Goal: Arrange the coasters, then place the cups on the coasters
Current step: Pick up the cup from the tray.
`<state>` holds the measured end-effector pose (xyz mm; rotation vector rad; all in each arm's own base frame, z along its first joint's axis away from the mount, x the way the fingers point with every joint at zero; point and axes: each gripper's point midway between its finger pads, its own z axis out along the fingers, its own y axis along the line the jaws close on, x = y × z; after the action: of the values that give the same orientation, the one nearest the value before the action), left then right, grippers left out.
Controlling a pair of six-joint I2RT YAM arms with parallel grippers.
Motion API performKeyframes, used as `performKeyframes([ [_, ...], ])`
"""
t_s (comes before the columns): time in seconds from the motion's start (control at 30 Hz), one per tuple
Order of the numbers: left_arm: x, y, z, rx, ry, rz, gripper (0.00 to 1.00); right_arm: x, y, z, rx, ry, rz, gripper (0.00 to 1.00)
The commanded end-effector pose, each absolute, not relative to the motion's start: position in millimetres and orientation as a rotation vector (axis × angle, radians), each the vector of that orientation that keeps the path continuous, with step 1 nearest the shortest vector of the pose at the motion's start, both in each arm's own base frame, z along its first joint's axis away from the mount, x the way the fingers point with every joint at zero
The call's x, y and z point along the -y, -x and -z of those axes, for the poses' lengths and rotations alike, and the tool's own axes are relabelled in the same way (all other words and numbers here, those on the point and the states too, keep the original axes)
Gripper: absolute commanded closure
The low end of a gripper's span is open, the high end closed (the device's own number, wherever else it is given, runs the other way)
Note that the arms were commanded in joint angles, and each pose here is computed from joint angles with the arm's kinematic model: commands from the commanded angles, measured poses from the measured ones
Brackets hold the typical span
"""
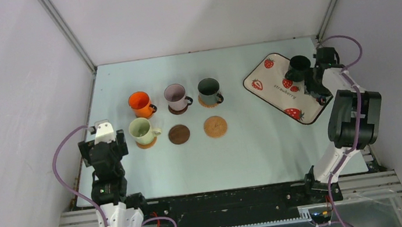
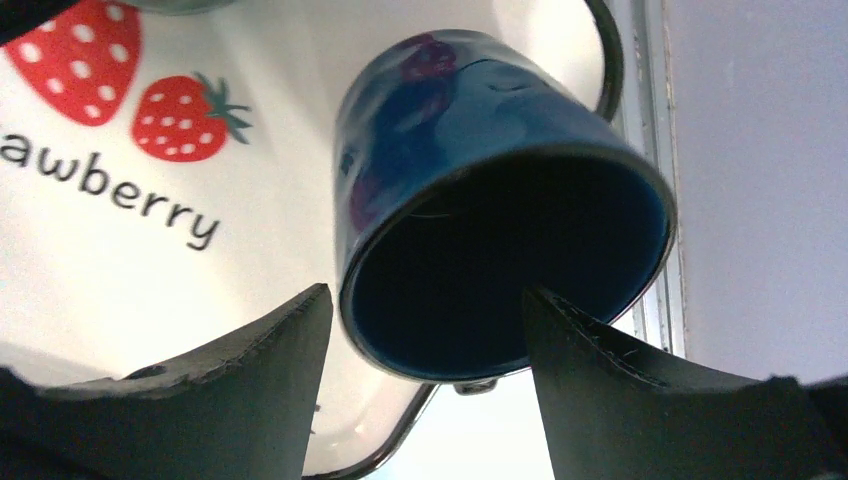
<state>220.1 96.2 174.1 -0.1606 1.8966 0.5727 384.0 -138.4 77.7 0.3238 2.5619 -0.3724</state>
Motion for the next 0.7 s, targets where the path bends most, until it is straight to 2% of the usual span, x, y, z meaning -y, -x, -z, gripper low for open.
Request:
performKeyframes([
  [0.0,-95.9,-224.7,-195.8,-1.835,0.173,-0.558,0.02,135.5,-408.6,-112.2,-2.449,-0.230,0.483,0.27],
  [0.43,-96.1,-224.6,-195.6,-1.835,0.170,-0.560,0.02,156.6,-399.8,-140.0,-2.337,-0.306,0.716,0.25],
  [0.67,-96.4,-223.9,-196.7,-1.831,0.172,-0.562,0.02,174.4,-376.8,-125.9,-2.370,-0.411,0.691,0.25],
])
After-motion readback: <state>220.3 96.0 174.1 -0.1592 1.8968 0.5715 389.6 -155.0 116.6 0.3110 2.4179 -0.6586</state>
